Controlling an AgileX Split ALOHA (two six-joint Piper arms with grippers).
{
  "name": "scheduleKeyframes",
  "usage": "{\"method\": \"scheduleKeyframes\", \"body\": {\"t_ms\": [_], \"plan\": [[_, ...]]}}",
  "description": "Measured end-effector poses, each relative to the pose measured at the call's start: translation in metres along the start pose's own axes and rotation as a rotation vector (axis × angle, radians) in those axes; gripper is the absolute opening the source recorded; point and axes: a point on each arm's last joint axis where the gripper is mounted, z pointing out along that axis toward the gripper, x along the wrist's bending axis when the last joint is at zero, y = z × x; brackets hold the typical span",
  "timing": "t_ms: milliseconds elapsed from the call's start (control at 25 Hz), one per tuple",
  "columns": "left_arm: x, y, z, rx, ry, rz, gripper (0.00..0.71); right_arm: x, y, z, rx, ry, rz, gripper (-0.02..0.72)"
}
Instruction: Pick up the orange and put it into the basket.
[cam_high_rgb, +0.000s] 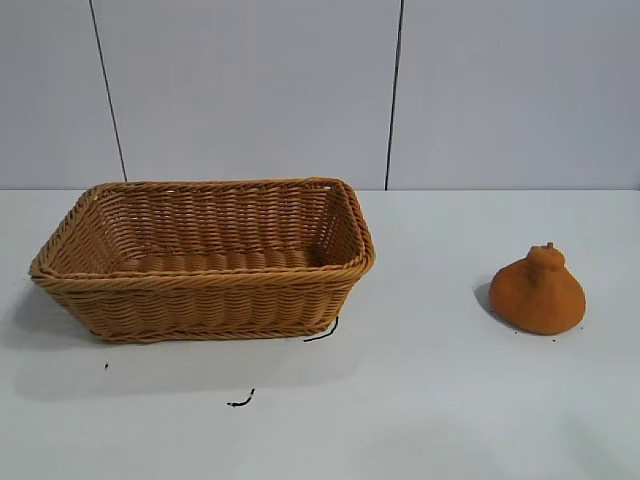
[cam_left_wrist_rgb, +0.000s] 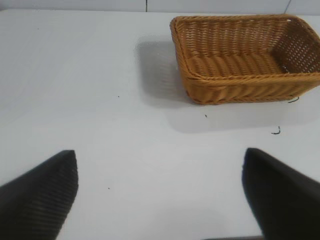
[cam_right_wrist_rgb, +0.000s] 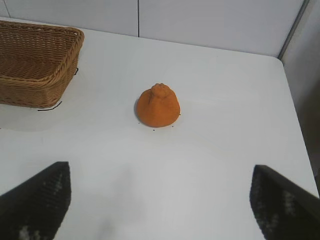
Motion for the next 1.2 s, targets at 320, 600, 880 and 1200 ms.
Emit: {"method": "scheduleKeyframes", "body": {"t_ms": [320,600,880,1200], "plan": [[0.0,0.0,0.0,0.0,0.0,0.0,0.639,0.0,0.002,0.003,0.031,-0.001,0.01,0.695],[0.0,0.0,0.0,0.0,0.0,0.0,0.639,-0.005,0.051,0.052,0.383,-0.007,0.069,0.695],[0.0,0.0,0.0,0.0,0.0,0.0,0.639,-0.009,0.097,0.149,0.683,-0.026,0.136,0.695],[0.0,0.0,0.0,0.0,0.0,0.0,0.639,-0.012,0.125,0.276,0.813,-0.018,0.155,0.695]]}}
